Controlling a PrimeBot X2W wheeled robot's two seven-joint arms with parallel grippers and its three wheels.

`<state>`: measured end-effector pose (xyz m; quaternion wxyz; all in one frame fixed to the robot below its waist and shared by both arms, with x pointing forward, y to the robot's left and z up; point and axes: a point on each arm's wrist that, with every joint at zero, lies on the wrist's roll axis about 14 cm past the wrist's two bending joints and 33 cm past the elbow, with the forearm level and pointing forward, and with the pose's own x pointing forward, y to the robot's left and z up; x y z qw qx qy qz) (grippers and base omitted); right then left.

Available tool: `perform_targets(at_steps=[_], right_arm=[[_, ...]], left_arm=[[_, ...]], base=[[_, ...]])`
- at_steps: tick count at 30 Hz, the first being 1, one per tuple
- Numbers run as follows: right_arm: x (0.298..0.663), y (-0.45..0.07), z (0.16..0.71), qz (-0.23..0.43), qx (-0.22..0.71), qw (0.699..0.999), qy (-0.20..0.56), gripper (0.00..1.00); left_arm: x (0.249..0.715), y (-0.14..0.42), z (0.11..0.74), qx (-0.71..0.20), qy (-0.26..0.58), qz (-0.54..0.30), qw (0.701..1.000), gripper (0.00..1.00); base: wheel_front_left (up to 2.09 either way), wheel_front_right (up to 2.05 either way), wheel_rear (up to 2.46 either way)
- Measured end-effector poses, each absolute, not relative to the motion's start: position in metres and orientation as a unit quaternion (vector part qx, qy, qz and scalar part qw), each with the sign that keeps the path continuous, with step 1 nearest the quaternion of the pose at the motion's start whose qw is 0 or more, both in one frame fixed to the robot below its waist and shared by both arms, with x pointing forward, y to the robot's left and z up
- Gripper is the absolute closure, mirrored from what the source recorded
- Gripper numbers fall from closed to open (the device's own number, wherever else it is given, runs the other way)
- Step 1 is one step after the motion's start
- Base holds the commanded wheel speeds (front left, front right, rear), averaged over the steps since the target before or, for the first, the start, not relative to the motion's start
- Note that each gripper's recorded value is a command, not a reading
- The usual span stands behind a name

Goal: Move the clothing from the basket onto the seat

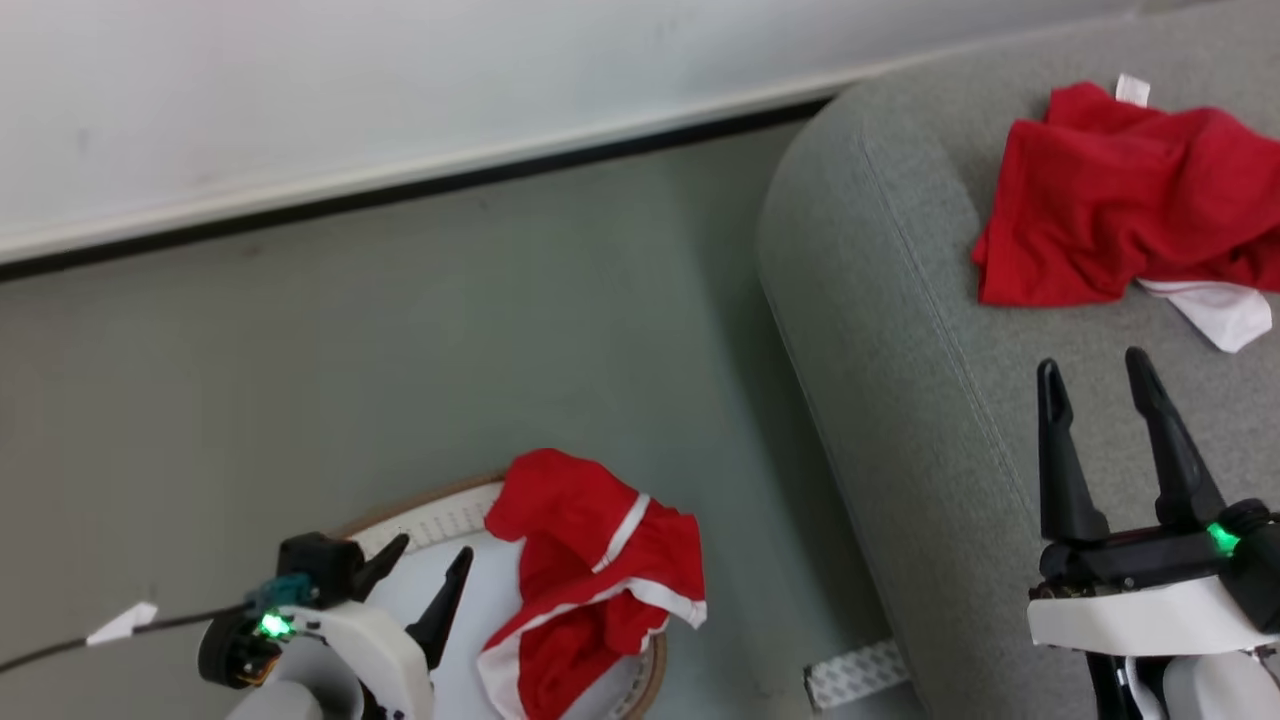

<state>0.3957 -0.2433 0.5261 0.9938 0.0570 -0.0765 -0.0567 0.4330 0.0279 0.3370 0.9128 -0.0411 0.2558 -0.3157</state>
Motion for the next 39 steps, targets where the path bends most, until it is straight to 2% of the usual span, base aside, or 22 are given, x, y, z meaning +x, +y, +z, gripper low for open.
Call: perform_targets(at_steps=[12,18,28,36,37,38,39], right_arm=[[0.419,-0.270,0.519,-0.093,0.055,0.991,-0.081,0.00],[0.434,-0.271,0.507,-0.092,0.055,0.992,-0.071,0.00],[0.442,-0.274,0.476,-0.098,0.053,0.993,-0.034,0.00],[0.440,-0.278,0.464,-0.107,0.054,0.993,-0.015,0.00],[0.440,-0.278,0.463,-0.107,0.054,0.993,-0.014,0.00],[0.440,-0.278,0.462,-0.107,0.055,0.993,-0.013,0.00],[0.440,-0.278,0.462,-0.107,0.055,0.993,-0.012,0.00]], left_arm=[[0.409,0.017,0.225,0.036,0.419,-0.397,0.816,0.00],[0.399,0.019,0.182,0.064,0.466,-0.424,0.774,0.00],[0.394,0.009,0.135,0.082,0.494,-0.460,0.733,0.00],[0.391,-0.010,0.122,0.073,0.495,-0.483,0.719,0.00],[0.390,-0.011,0.122,0.072,0.496,-0.485,0.717,0.31],[0.389,-0.012,0.121,0.071,0.496,-0.486,0.716,0.78],[0.389,-0.013,0.122,0.069,0.497,-0.486,0.716,1.00]], base=[[0.00,0.00,0.00],[0.00,0.00,0.00],[0.00,0.00,0.00],[0.00,0.00,0.00],[0.00,0.00,0.00],[0.00,0.00,0.00],[0.00,0.00,0.00]])
